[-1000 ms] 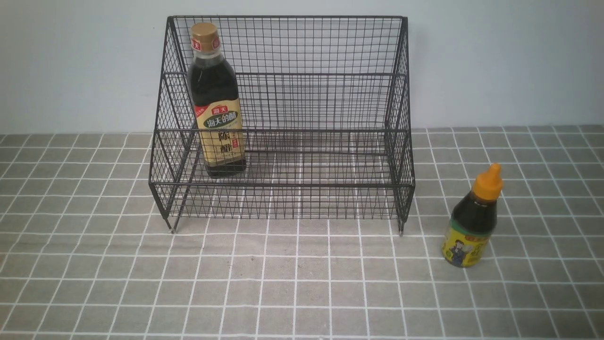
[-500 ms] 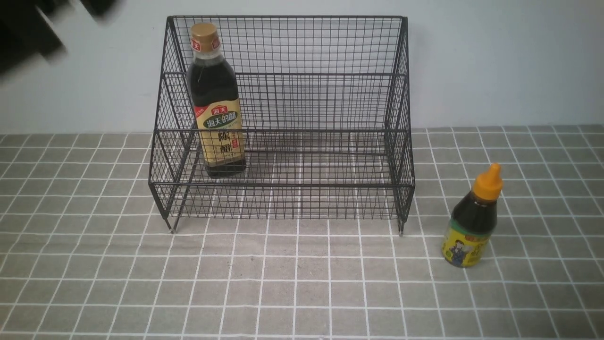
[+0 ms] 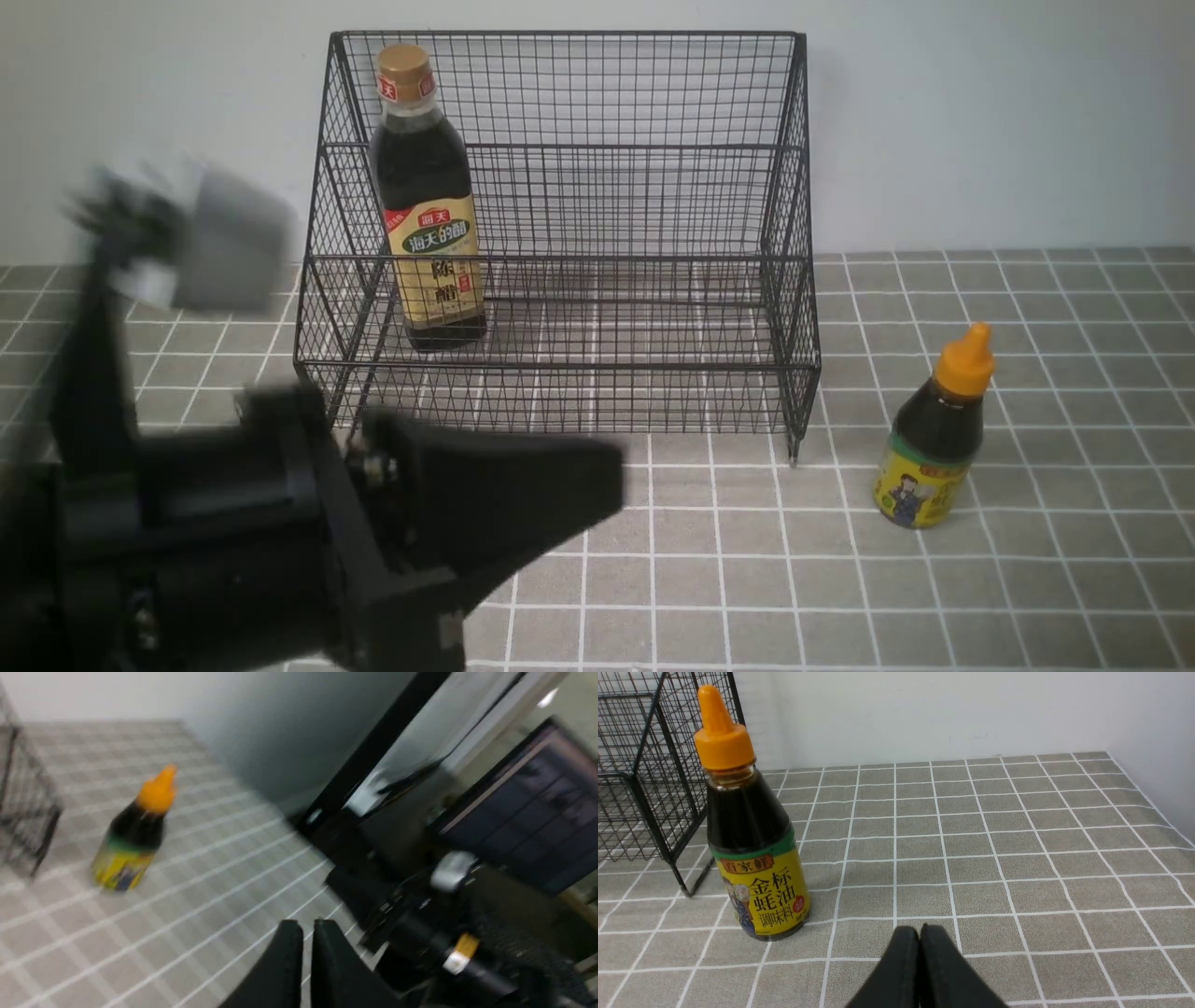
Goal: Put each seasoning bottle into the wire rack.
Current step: Use the left arm to put the condiment bottle back on the shelf, then use the right arm to grab the condiment bottle closest to it
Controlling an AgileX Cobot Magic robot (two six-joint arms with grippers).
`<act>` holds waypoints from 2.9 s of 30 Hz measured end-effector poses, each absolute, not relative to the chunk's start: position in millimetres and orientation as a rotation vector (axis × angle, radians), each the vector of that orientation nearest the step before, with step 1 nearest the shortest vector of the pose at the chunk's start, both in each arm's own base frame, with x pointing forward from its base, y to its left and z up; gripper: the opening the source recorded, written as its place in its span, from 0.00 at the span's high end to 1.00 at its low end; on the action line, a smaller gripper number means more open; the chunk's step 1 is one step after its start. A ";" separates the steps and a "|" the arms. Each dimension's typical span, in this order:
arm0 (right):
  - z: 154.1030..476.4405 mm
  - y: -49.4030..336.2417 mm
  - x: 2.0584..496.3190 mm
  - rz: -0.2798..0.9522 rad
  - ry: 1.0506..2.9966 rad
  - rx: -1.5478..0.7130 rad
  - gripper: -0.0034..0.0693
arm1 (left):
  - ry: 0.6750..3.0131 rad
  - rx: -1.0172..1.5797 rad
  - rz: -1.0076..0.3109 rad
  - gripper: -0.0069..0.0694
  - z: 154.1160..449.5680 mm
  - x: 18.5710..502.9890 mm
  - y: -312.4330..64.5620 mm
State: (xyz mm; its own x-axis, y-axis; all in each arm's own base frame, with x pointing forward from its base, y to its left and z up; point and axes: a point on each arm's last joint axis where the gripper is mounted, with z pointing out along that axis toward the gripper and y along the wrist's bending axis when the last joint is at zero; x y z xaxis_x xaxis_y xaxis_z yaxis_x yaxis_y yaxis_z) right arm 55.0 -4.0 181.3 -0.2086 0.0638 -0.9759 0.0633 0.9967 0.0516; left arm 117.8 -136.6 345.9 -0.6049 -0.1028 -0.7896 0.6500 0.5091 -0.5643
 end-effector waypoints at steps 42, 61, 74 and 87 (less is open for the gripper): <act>181.3 -4.0 55.0 0.000 1.782 0.094 0.97 | 2.226 0.223 -0.454 0.89 283.3 354.1 -69.7; 181.3 -4.0 55.0 0.000 1.782 0.094 0.97 | 2.207 0.210 -0.402 0.89 263.2 379.4 -68.6; 181.3 -4.0 55.0 0.000 1.782 0.094 0.97 | 2.153 0.228 -0.348 0.89 259.8 388.5 -66.9; 181.3 -4.0 55.0 0.000 1.782 0.094 0.97 | 2.193 0.374 -0.522 0.89 308.3 345.1 -49.0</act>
State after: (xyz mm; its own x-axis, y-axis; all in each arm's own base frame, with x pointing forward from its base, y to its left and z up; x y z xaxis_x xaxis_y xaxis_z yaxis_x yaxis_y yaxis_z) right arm 55.0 -4.0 181.3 -0.2086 0.0638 -0.9759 0.0633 0.9967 0.0516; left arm 345.1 -49.0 308.3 -0.6108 0.0876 -0.7869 0.4325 0.8694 -0.2390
